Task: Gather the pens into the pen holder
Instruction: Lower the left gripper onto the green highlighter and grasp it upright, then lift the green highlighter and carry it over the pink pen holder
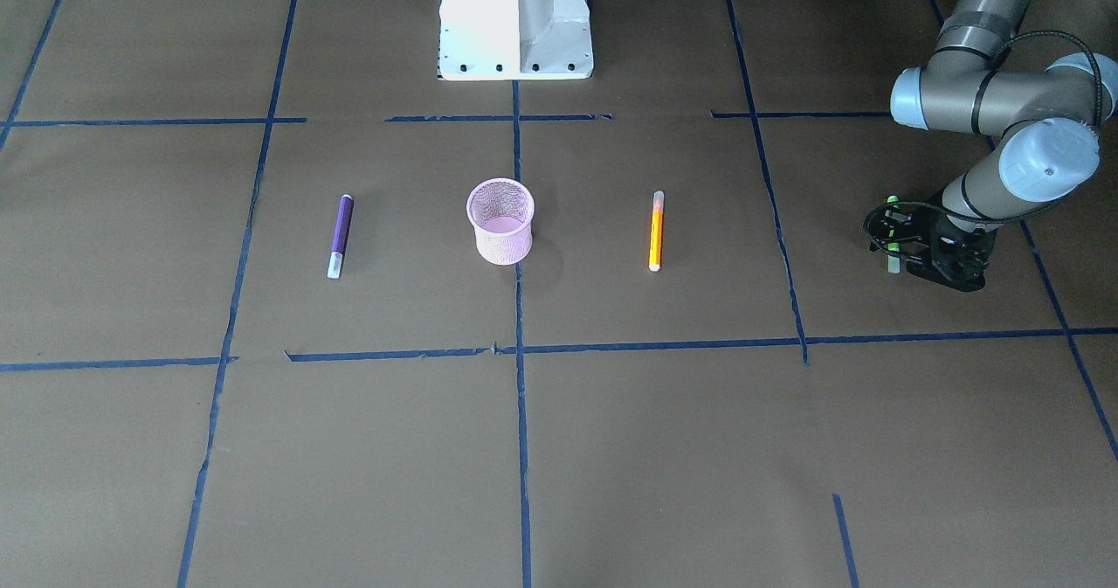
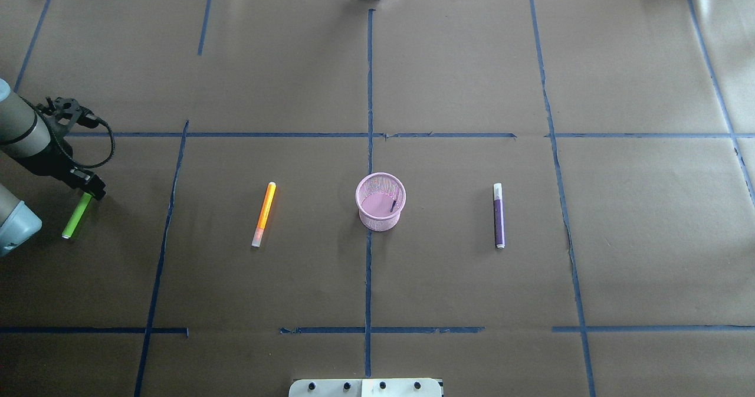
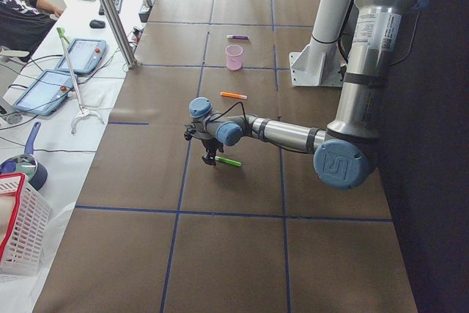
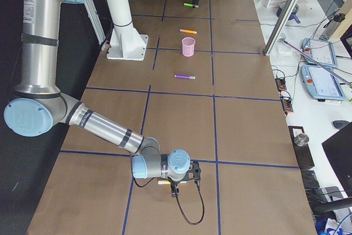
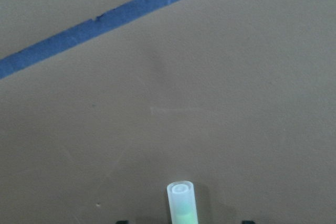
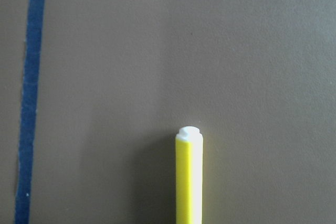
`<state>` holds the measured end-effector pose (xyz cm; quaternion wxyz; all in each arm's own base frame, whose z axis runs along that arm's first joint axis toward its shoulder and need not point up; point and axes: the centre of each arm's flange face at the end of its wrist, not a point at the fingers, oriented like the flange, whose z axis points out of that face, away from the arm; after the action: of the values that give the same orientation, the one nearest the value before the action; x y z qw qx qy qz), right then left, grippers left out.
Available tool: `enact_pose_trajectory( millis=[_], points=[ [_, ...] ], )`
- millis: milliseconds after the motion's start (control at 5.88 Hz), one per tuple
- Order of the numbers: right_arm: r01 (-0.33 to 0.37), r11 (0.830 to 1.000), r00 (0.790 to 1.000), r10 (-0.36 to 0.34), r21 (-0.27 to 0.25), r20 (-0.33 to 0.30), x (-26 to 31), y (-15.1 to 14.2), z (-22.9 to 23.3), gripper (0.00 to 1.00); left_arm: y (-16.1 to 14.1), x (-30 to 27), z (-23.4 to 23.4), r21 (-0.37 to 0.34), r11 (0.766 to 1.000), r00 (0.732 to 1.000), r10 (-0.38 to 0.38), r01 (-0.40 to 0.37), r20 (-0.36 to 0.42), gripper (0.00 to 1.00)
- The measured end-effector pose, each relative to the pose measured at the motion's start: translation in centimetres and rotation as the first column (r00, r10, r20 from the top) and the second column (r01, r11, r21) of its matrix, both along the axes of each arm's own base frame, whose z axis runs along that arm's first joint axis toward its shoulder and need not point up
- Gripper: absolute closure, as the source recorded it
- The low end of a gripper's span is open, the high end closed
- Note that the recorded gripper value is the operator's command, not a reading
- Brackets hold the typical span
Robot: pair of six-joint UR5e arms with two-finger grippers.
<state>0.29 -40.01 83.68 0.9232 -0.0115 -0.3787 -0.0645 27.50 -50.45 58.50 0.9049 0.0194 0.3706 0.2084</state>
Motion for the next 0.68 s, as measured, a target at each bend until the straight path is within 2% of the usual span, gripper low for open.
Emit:
enact_pose_trajectory(
  millis=[170, 340, 680],
  points=[
    [0.000, 1.000, 1.000, 0.000, -0.001, 0.000, 0.00, 0.01, 0.02, 0.00, 0.03, 0.01, 0.02, 0.000, 1.000, 1.000, 0.000, 0.000, 0.000, 0.86],
    [0.000, 1.000, 1.000, 0.000, -0.001, 0.000, 0.00, 0.01, 0.02, 0.00, 0.03, 0.02, 0.00, 0.001, 1.000, 1.000, 0.001, -0.001, 0.000, 0.93],
    [0.000, 1.000, 1.000, 0.000, 0.000, 0.000, 0.00, 0.01, 0.01, 0.00, -0.01, 0.07, -0.23, 0.005, 1.000, 1.000, 0.002, -0.002, -0.004, 0.97]
  ],
)
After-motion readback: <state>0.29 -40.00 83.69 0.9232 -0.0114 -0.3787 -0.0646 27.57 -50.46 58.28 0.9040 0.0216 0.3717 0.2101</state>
